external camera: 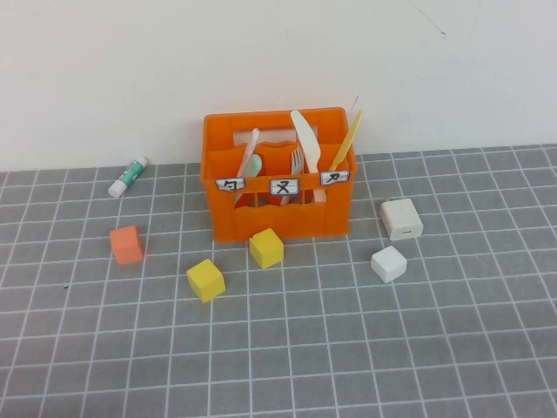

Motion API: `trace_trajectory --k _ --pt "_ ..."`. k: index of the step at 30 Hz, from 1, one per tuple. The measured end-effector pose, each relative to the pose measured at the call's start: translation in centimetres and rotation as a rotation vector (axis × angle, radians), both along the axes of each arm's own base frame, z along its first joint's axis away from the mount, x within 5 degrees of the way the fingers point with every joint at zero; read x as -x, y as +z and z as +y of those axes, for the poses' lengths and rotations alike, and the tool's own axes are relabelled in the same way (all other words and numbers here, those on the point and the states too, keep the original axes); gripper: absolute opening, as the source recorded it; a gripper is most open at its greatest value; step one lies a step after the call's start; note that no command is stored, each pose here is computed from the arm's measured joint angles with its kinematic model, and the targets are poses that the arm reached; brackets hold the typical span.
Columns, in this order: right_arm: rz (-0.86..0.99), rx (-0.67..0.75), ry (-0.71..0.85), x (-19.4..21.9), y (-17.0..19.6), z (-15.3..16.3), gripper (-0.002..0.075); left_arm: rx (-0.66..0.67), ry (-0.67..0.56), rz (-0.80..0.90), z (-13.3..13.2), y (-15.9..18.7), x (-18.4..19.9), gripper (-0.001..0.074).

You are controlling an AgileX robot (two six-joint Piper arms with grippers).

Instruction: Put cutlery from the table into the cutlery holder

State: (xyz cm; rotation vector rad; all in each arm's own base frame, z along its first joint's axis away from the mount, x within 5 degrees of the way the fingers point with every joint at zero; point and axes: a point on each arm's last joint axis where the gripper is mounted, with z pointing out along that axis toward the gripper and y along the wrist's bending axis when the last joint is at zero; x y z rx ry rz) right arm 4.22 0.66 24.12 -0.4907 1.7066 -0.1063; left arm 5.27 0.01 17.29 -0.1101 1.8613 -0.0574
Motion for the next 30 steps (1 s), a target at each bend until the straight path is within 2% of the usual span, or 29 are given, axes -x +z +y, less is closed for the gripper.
trace_trajectory --k 6,9,14,30 --pt "0.005 -0.069 -0.250 -0.5 -3.0 -0.8 -0.0001 0.000 0.000 0.000 0.0 0.0 0.0 -0.0001" --pt "0.047 -0.108 -0.309 -0.9 -5.2 -1.0 -0.0001 0.000 0.000 0.000 0.0 0.0 0.0 -0.0001" --pt "0.121 -0.196 -0.346 -1.0 -7.1 -1.1 -0.0001 0.000 0.000 0.000 0.0 0.0 0.0 -0.0001" --pt "0.140 -0.270 -0.315 -1.0 -7.2 -0.9 -0.0001 -0.002 -0.001 0.001 0.0 0.0 0.0 -0.0001"
